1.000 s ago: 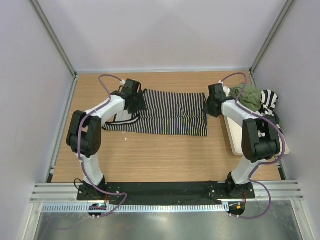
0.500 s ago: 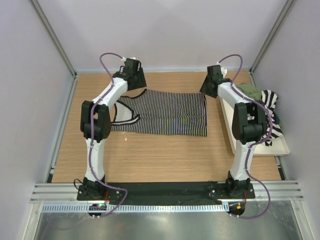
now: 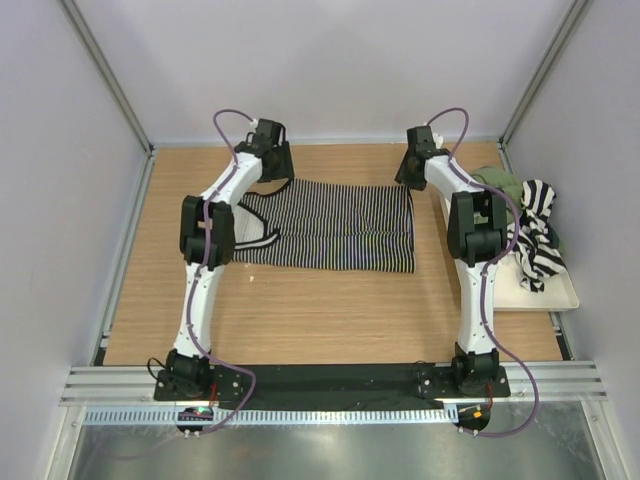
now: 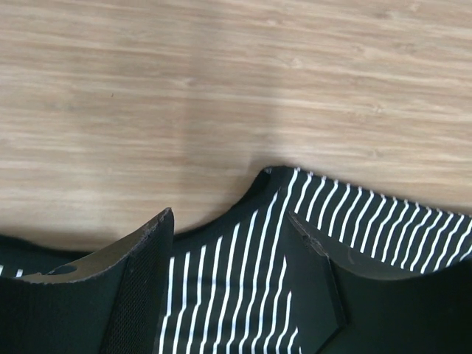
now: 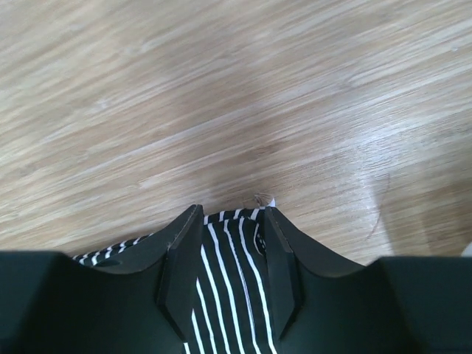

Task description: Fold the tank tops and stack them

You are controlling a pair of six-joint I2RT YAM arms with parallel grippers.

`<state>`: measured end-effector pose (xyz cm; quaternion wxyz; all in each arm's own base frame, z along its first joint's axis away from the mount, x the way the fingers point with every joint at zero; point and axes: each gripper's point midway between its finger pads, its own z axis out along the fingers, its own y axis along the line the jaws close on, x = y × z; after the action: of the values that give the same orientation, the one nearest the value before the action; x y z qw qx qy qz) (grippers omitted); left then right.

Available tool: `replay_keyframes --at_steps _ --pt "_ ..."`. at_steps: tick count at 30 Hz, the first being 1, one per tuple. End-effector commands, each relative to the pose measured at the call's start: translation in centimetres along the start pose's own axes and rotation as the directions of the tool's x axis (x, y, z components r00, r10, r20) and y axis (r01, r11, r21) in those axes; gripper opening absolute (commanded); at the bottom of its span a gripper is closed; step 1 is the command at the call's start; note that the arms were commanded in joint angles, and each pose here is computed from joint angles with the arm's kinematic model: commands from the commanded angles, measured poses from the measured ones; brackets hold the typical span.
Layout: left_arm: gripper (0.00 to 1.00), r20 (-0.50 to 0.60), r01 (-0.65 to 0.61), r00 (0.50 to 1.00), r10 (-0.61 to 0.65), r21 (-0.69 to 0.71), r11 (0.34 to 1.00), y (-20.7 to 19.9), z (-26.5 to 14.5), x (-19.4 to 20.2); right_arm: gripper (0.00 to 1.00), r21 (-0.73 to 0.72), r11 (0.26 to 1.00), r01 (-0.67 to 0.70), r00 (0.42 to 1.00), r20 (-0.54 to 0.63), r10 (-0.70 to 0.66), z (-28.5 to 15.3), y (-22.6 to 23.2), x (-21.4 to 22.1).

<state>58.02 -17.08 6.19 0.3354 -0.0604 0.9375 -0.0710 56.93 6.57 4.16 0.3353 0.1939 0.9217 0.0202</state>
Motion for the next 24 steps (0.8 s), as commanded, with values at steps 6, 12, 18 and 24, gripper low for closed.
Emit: replay_keyframes --at_steps 6,12,18,24 --pt "0.64 0.012 0.015 1.0 -0.016 0.05 0.999 -1.0 1.0 -1.5 0.37 -0.027 0.999 0.017 0.999 0.029 -0.016 -0.7 0.5 -1.4" --pt "0.61 0.011 0.045 0.999 -0.045 0.068 0.997 -1.4 2.4 -1.3 0.32 -0.043 0.999 0.02 1.0 0.009 -0.02 -0.2 0.7 -0.7" --pt "0.61 -0.025 0.067 0.998 -0.064 0.117 0.991 -2.8 3.3 -0.2 0.31 -0.019 0.999 0.027 1.0 0.007 -0.027 0.0 0.3 -0.6" --pt "0.52 -0.02 0.075 0.997 -0.073 0.123 0.989 -3.2 3.9 -0.3 0.19 -0.013 1.0 0.027 1.0 0.014 -0.027 -0.2 0.2 -0.7"
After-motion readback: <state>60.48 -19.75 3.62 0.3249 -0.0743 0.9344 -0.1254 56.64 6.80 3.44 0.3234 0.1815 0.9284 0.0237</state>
